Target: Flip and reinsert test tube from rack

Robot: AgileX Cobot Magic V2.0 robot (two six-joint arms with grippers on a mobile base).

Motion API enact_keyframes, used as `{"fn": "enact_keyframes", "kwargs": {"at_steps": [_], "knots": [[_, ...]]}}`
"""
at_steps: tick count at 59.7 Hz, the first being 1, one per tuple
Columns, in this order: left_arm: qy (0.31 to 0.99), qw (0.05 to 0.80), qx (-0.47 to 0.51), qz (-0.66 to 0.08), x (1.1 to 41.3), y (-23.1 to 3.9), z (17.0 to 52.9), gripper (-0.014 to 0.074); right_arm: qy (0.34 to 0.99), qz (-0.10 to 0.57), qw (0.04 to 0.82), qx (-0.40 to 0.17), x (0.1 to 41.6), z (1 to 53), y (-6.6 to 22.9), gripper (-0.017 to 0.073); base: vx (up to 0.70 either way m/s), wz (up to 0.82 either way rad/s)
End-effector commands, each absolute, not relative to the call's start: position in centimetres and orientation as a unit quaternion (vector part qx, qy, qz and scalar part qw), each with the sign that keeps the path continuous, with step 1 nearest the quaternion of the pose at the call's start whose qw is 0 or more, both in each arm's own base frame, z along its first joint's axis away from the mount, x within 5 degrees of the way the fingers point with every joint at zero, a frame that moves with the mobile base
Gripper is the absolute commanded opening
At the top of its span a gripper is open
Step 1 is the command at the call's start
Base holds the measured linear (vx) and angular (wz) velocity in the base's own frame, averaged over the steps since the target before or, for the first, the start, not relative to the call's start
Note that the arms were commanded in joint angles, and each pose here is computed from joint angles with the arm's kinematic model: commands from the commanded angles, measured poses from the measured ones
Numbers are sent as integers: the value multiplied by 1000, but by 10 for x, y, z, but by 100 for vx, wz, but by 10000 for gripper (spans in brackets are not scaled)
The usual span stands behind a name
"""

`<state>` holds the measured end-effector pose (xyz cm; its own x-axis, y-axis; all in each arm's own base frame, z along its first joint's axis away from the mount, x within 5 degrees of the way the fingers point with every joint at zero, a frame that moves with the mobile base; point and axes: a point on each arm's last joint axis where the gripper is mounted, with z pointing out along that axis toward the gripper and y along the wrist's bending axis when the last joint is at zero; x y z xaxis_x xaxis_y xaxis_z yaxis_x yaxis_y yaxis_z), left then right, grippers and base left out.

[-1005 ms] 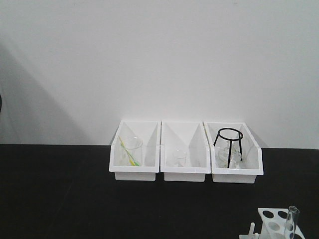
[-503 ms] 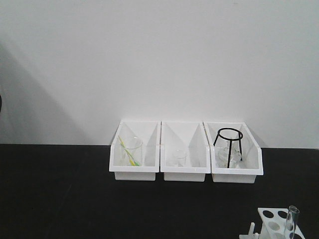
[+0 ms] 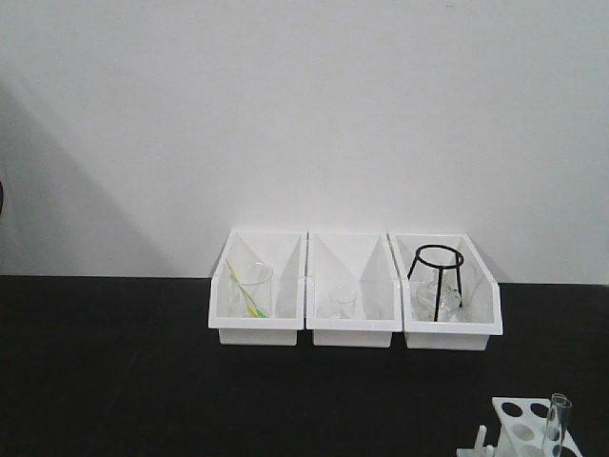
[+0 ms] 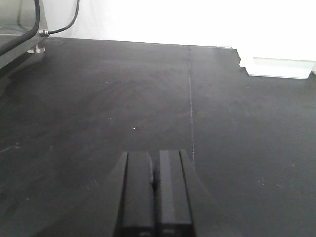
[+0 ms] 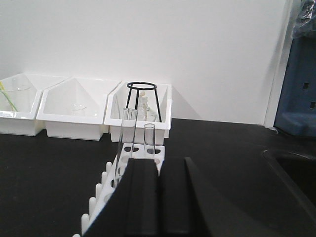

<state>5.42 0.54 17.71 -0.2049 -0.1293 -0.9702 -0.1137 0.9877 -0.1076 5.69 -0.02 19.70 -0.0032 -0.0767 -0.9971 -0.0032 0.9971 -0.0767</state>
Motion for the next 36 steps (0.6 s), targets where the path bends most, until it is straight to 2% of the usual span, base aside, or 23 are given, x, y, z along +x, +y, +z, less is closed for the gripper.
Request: {"fn": "enact_keyframes", "kwargs": {"at_steps": [1, 36], "knots": [[744, 664, -72, -12, 55, 5, 186, -6, 675, -30, 737, -36, 56, 205, 1, -9, 0, 0], [744, 664, -72, -12, 55, 5, 186, -6, 675, -30, 737, -36, 56, 205, 1, -9, 0, 0]]}}
